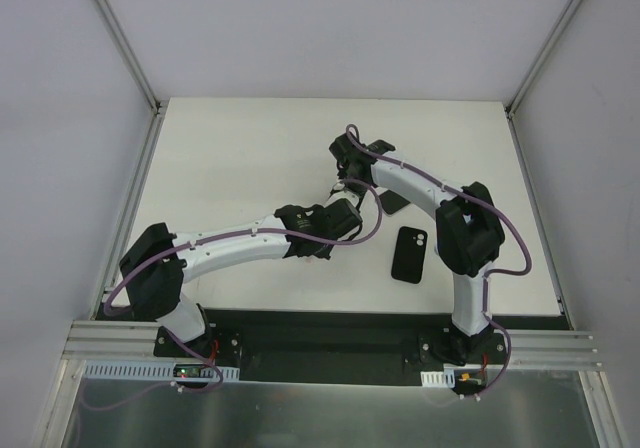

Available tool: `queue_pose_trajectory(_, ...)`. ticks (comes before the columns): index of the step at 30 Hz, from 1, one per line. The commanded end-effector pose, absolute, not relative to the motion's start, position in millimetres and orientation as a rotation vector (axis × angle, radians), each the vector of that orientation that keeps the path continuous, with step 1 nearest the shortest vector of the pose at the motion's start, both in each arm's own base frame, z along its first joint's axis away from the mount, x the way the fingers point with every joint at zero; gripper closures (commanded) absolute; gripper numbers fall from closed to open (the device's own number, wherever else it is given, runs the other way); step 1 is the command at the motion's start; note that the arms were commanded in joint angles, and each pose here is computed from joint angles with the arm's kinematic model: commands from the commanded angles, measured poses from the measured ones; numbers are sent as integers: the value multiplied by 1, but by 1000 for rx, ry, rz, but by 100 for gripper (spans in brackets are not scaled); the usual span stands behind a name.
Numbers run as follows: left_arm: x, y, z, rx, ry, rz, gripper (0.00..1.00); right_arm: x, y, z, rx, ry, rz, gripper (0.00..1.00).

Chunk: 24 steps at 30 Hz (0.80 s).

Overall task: Take the phone out of the phone case
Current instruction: Adjust the phone.

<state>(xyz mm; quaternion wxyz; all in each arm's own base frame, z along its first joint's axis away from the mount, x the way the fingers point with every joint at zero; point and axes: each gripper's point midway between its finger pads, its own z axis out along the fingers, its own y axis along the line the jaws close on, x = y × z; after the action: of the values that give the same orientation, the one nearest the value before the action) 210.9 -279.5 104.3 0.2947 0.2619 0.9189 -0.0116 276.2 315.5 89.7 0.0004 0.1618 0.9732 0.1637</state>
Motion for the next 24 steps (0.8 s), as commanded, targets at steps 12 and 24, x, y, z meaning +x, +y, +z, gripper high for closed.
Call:
queue_pose_trajectory(12, 214, -249, 130, 550, 2449, -222, 100, 291, 327, 148, 231, 2875, 782, 20)
queue_pose_trajectory(24, 223, -224, 152, 177, 2448, -857, 100, 306, 310, 211, 76, 2575, 994, 22)
